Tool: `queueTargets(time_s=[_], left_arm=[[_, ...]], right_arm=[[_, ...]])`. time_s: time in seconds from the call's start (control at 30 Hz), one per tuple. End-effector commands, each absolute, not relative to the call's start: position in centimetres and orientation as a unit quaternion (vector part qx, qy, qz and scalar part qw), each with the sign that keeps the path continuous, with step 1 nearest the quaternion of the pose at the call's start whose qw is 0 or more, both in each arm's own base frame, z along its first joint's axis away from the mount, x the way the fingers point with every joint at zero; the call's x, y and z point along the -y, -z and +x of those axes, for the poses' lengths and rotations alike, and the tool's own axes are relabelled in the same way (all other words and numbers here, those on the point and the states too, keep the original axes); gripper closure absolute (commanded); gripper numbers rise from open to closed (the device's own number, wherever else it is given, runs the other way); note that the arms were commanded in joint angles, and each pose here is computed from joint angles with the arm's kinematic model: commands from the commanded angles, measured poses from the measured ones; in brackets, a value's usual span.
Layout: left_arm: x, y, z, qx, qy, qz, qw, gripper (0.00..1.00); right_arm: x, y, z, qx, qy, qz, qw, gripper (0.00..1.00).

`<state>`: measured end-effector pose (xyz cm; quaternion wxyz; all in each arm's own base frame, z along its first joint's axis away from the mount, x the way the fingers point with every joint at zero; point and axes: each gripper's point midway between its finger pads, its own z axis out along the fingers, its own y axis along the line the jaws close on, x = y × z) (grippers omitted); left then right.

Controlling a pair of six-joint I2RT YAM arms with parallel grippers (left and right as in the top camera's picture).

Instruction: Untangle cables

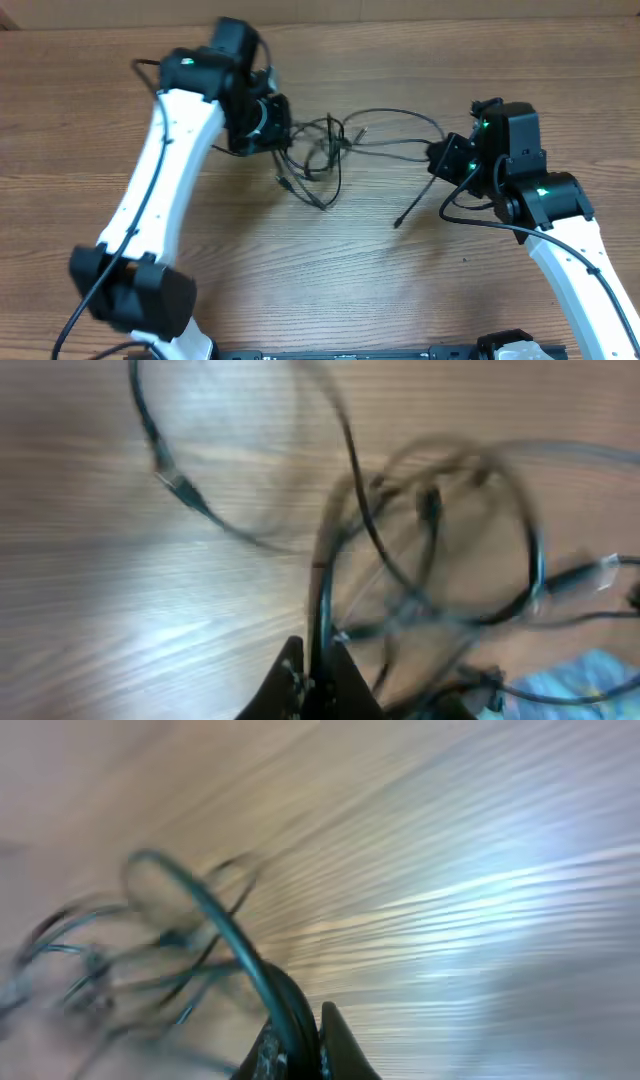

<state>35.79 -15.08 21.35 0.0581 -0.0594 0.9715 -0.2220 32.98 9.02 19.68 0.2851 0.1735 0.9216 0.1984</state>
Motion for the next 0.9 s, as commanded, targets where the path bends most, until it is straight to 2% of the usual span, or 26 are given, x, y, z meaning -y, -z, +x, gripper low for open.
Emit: queueTargets(time_s=[0.0,0.17,0.2,0.23,0.3,0.37,0.47,0.63,0.73,0.77,0.87], left_arm=[[9.3,-26.1,36.4,-0.967,0.175,-0.078,0.167,0.96],[6.2,-29.6,36.2,-0.951,0.177,-0.091,0.235,0.96],[5.5,-30.2,36.2,-0.948,0.176,-0.099,0.246,0.96],[4.7,-30.7,36.2,-0.944,0.175,-0.108,0.258,0.96],[3.3,-31.7,36.2,-0.936,0.175,-0.132,0.276,0.96],[2.6,-32.2,36.1,-0.929,0.184,-0.153,0.282,0.96],[3.7,-32.6,36.0,-0.925,0.217,-0.14,0.278,0.96],[8.1,-33.7,35.3,-0.916,0.292,-0.063,0.267,0.96],[11.9,-35.4,34.8,-0.894,0.349,0.032,0.28,0.96],[13.4,-36.2,34.6,-0.881,0.37,0.067,0.286,0.96],[16.7,-38.5,33.8,-0.837,0.421,0.157,0.312,0.96]], right_arm=[[-0.9,-20.8,33.7,-0.899,0.002,0.239,0.366,0.96],[1.4,-21.4,33.5,-0.884,0.062,0.259,0.385,0.96],[1.8,-21.6,33.5,-0.88,0.074,0.263,0.389,0.93],[2.1,-21.7,33.4,-0.877,0.083,0.266,0.392,0.85],[2.5,-22.0,33.5,-0.872,0.092,0.271,0.398,0.65],[2.4,-22.1,33.7,-0.871,0.086,0.271,0.402,0.54],[0.2,-22.1,34.7,-0.881,0.025,0.249,0.402,0.39],[-8.4,-23.5,35.9,-0.9,-0.172,0.075,0.394,0.34],[-12.7,-25.1,35.0,-0.881,-0.274,-0.022,0.385,0.29],[-13.4,-25.4,34.7,-0.877,-0.293,-0.034,0.38,0.25],[-13.9,-25.4,34.3,-0.876,-0.306,-0.04,0.371,0.22]])
